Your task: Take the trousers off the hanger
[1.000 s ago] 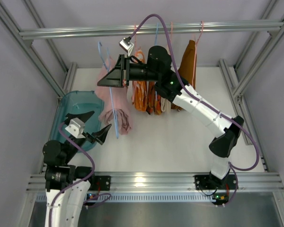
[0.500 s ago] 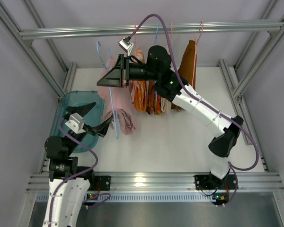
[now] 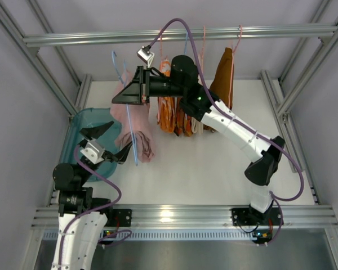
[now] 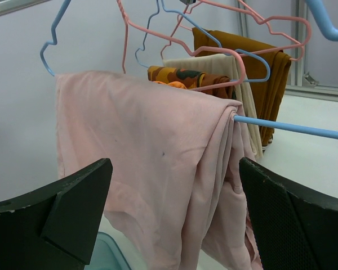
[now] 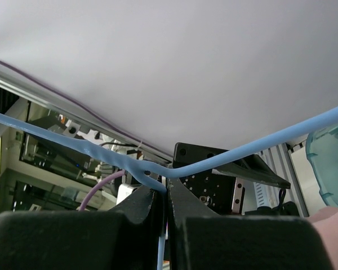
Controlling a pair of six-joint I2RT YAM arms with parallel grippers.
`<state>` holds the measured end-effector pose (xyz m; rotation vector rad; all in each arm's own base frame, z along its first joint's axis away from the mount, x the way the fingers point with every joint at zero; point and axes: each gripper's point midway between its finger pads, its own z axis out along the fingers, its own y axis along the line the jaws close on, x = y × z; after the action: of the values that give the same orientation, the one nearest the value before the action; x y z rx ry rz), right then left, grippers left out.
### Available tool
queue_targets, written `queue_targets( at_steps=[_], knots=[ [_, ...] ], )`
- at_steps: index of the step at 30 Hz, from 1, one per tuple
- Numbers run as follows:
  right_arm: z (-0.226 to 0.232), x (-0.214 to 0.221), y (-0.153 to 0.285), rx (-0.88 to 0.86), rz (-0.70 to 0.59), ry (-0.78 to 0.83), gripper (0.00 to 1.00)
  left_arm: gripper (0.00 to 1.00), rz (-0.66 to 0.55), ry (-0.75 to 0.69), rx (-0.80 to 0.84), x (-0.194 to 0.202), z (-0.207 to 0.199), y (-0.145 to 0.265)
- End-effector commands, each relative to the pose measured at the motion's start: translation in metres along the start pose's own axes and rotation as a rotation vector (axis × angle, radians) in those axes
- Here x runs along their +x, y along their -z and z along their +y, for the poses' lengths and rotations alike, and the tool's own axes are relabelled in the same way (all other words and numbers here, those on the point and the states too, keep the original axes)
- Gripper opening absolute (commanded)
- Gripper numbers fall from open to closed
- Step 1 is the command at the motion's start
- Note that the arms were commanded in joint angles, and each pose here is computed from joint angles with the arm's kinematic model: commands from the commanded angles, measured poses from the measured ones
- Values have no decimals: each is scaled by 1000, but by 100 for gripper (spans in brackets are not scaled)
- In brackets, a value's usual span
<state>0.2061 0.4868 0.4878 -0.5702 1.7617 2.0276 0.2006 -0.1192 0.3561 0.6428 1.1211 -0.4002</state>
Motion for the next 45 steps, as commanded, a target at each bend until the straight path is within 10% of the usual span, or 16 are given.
queue_targets(
  at_steps=[1,45],
  knots=[
    [62,-15,3,-150,-63,141,0,99,-31,-92,14,-8,3,-3],
    [62,-22,1,-155,-82,163,0,99,-37,-34,14,-4,10,-16]
  ],
)
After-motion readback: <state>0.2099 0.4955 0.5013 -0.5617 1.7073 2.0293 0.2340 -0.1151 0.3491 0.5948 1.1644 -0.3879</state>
